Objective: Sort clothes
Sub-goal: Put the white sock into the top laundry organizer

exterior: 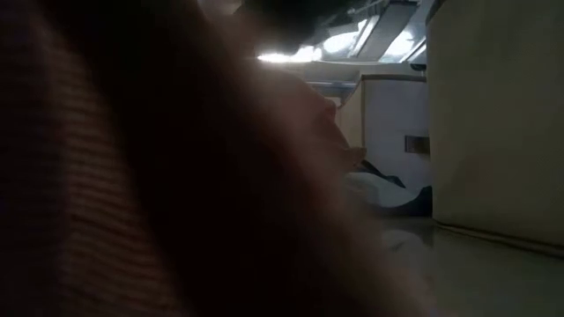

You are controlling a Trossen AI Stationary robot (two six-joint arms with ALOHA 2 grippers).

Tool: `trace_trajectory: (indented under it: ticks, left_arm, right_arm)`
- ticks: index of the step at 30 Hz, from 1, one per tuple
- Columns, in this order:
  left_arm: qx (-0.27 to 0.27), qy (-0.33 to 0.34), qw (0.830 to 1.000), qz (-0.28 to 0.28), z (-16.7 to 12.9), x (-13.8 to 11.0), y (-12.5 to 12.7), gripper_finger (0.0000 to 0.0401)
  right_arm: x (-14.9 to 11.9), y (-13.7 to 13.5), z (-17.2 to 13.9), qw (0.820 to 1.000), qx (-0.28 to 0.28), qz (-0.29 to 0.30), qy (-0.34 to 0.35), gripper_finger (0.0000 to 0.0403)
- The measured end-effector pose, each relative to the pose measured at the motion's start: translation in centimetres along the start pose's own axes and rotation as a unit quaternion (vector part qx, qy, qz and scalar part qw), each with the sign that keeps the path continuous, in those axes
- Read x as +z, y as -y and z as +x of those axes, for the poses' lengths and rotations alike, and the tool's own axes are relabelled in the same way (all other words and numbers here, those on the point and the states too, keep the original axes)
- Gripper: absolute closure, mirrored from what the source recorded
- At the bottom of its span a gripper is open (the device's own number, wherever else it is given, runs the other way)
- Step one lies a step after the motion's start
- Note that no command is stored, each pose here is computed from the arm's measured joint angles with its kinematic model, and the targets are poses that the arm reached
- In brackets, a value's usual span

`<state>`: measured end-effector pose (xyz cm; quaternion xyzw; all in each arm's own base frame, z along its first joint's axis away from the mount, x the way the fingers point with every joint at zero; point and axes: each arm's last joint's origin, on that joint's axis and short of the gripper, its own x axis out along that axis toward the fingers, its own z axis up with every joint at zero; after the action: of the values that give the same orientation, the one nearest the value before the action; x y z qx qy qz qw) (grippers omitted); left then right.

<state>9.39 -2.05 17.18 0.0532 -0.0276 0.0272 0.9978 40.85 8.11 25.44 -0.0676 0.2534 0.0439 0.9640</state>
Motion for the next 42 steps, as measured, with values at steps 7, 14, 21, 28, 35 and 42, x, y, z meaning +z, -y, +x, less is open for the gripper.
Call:
trace_trajectory:
  ticks: [7,14,21,28,35,42]
  left_arm:
    - [0.0,0.0,1.0,0.0,0.0,0.0,0.0,0.04]
    - [0.0,0.0,1.0,0.0,0.0,0.0,0.0,0.04]
    - [0.0,0.0,1.0,0.001,0.0,0.0,0.0,0.04]
    - [0.0,0.0,1.0,0.0,0.0,0.0,0.0,0.04]
    - [0.0,0.0,1.0,0.001,0.0,0.0,0.0,0.04]
    - [0.0,0.0,1.0,0.001,0.0,0.0,0.0,0.04]
  right_arm:
    - [0.6,-0.9,3.3,1.0,0.005,-0.007,0.002,0.0182]
    - [1.1,-1.2,6.3,1.0,-0.002,-0.006,0.004,0.0182]
    - [0.4,-1.9,9.7,0.999,0.031,-0.006,-0.004,0.0182]
    - [-1.1,-2.5,11.5,0.997,0.066,-0.006,-0.026,0.0182]
    - [-1.7,-2.6,11.5,0.995,0.089,-0.005,-0.052,0.0182]
    - [-1.6,-3.2,11.4,0.99,0.135,0.006,-0.05,0.0182]
